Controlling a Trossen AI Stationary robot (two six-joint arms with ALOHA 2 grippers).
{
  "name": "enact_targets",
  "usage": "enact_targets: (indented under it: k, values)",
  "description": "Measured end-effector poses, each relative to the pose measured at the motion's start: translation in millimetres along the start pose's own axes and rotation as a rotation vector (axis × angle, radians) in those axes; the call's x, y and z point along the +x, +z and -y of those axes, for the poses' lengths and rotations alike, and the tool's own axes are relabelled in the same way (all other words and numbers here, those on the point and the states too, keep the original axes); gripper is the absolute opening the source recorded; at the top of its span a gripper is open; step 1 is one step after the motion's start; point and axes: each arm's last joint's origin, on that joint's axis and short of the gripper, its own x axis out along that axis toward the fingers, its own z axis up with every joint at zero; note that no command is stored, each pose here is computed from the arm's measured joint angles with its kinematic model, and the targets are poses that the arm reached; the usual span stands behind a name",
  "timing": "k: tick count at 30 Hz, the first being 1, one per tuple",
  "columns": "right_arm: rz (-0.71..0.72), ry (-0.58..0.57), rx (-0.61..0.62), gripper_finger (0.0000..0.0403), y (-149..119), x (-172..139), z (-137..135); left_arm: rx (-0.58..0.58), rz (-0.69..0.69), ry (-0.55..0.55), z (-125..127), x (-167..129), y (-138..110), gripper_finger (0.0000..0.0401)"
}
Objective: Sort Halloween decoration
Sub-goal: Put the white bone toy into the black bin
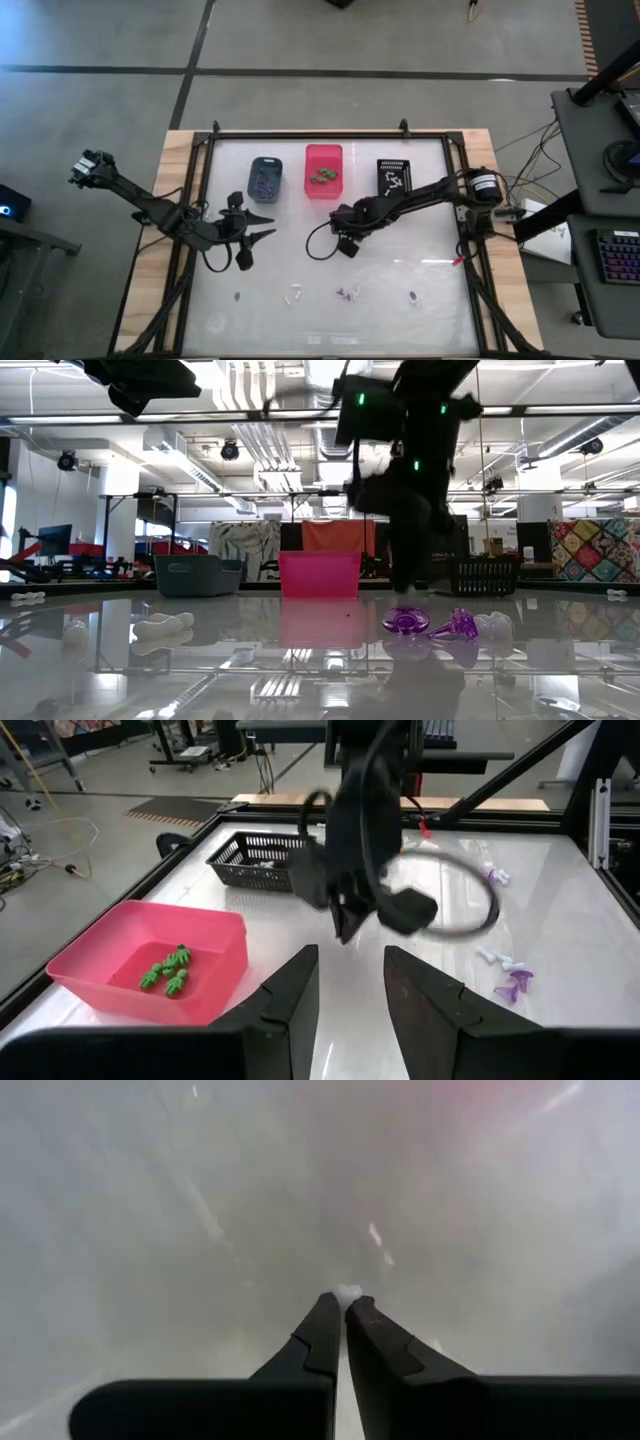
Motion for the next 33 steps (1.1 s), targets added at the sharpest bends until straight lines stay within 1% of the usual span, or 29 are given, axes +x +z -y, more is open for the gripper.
enact_targets:
  k: [4, 8, 12, 15, 18, 20, 22, 26, 33]
  values:
    - [0.13, -0.015, -0.01, 0.0009, 3.8, -33.4, 5.5, 0.001, -0.001, 0.0, 0.2, 0.2, -0.1, 0.0098]
    - [0.249, -0.126, -0.019, 0.0009, -2.2, -56.7, 21.1, 0.0, -0.004, 0.001, 1.6, 2.0, -1.0, 0.0098]
    - [0.351, -0.222, 0.061, 0.0009, -13.5, -76.4, 50.2, 0.004, -0.009, 0.002, 4.0, 5.1, -2.6, 0.0098]
    - [0.365, -0.284, 0.164, 0.0009, -27.2, -77.1, 80.5, 0.006, -0.011, 0.002, 6.2, 7.7, -3.6, 0.0098]
    - [0.413, -0.337, 0.302, 0.0009, -40.5, -74.7, 111.7, 0.007, -0.007, 0.003, 8.4, 10.3, -4.1, 0.0098]
    - [0.449, -0.349, 0.373, 0.0009, -48.8, -67.5, 128.1, 0.01, -0.004, 0.013, 9.4, 11.9, -4.5, 0.0098]
    - [0.497, -0.337, 0.429, 0.0009, -55.8, -59.8, 140.3, 0.015, -0.008, 0.019, 10.1, 13.1, -5.4, 0.0098]
    - [0.577, -0.297, 0.495, 0.0017, -63.8, -52.6, 151.7, 0.019, -0.011, 0.026, 11.3, 14.5, -5.4, 0.0098]
    - [0.581, -0.293, 0.523, 0.0058, -67.5, -48.9, 153.4, 0.02, -0.003, 0.025, 12.1, 14.5, -2.3, 0.0098]
